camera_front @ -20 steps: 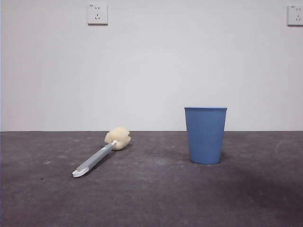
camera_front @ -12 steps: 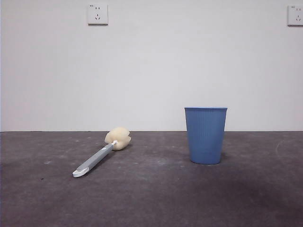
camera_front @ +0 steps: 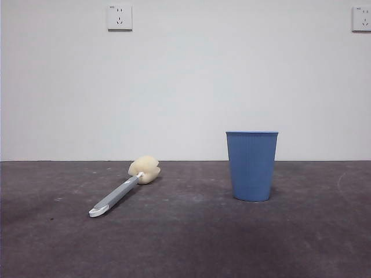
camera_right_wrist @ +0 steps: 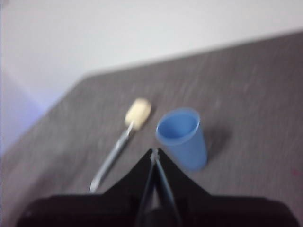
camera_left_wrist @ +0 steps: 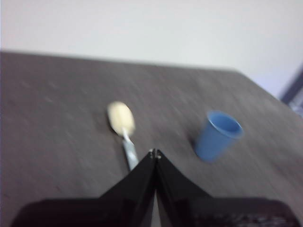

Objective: Pick up the cup brush,pick up the cup,insert the brush into the cup,clean the cup,put the cup brush back,put the cup back to the fixed position on the table

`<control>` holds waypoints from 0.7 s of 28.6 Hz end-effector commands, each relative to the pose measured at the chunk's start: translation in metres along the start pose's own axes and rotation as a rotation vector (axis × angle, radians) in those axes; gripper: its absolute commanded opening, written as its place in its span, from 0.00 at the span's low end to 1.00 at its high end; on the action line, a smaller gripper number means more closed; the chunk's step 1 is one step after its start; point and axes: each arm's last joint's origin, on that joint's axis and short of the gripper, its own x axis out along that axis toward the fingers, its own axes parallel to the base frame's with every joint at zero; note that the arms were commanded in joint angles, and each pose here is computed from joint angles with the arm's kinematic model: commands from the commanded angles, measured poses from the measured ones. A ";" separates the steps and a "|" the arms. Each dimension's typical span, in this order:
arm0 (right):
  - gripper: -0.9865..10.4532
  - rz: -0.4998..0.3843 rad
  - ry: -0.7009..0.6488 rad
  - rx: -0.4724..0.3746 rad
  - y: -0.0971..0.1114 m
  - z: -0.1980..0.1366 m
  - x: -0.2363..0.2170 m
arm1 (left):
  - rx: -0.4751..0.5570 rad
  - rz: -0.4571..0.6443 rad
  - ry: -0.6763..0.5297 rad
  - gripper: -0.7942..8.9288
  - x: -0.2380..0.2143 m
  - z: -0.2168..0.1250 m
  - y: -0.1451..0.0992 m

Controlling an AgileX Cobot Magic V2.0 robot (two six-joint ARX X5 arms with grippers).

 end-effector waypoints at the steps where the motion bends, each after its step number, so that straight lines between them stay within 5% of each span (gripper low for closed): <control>1: 0.08 0.018 0.130 -0.091 0.004 0.010 -0.001 | 0.058 -0.053 0.081 0.07 0.000 0.002 -0.002; 8: 0.08 0.037 0.386 -0.102 0.006 0.018 0.005 | 0.065 -0.080 0.261 0.07 -0.001 -0.001 -0.003; 13: 0.14 0.049 0.430 -0.092 0.005 0.017 0.010 | 0.036 -0.073 0.315 0.09 0.000 -0.006 -0.002; 15: 0.32 0.048 0.436 -0.084 0.004 0.017 0.011 | 0.030 -0.070 0.316 0.26 0.000 -0.006 -0.001; 17: 0.57 0.043 0.446 -0.067 0.004 0.016 0.012 | 0.007 -0.066 0.318 0.63 0.001 -0.005 -0.001; 20: 0.61 0.042 0.462 -0.057 0.003 0.015 0.012 | -0.007 -0.065 0.329 0.66 0.003 -0.005 0.000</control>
